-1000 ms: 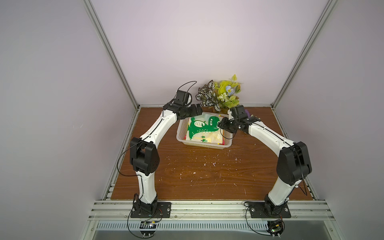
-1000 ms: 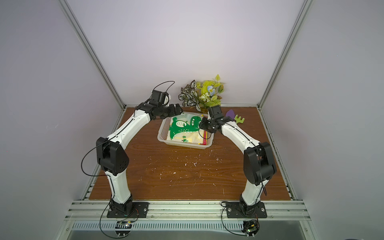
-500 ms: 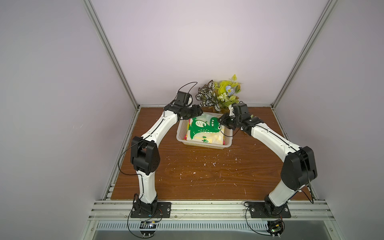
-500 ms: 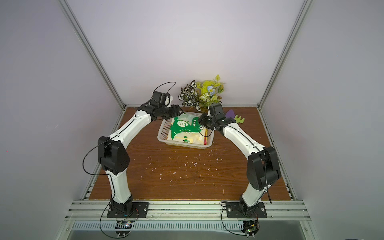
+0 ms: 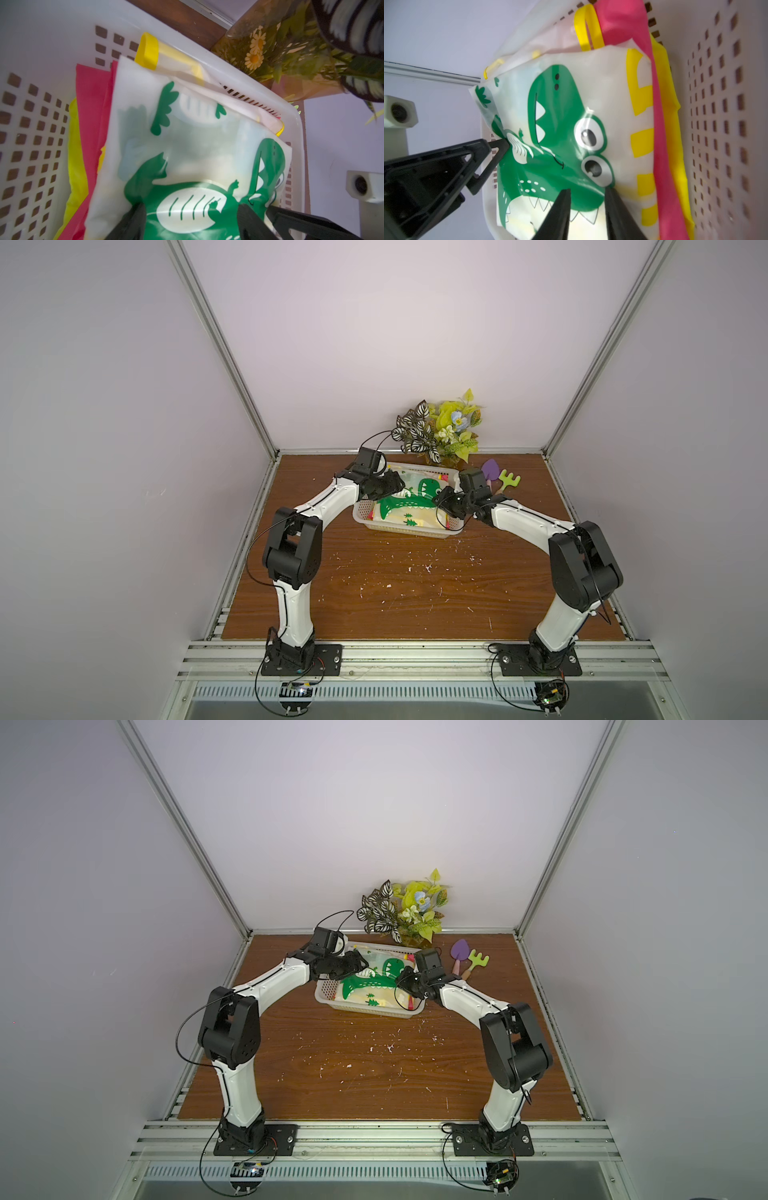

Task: Put the folded raincoat in the basket
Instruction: Place the raincoat in the basket.

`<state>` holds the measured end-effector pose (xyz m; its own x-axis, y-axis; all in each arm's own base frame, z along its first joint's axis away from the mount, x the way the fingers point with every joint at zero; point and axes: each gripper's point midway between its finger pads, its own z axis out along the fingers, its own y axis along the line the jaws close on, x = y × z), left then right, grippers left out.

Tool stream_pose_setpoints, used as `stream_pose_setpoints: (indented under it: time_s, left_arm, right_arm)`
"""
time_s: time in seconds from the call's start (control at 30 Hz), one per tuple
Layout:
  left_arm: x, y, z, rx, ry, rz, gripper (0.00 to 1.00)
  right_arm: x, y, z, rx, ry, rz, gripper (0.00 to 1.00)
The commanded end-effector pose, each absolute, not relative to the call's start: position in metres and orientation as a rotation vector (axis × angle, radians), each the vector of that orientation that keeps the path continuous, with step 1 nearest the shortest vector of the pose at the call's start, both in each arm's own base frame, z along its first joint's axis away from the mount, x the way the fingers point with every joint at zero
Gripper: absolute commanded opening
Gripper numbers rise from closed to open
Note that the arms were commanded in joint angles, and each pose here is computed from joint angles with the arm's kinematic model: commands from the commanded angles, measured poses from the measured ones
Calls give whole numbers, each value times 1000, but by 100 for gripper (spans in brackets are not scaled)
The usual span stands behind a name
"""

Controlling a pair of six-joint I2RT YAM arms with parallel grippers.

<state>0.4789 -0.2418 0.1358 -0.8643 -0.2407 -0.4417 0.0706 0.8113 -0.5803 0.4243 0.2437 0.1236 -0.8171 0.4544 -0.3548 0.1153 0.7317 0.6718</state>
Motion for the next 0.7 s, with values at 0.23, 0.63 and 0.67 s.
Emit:
stream_pose_setpoints:
  time_s: [0.23,0.63,0.67]
  left_arm:
    - [485,-229,137,-30,2502,-698,90]
    - [469,-183,282,-9,2133,-497,99]
    - [463,-174,287,-46,2100,-488,99]
  right_arm:
    - [431,252,134,317,2415,888,43]
    - [400,202,266,145,2090,695,99]
    - [393,194,270,148,2073,669,100]
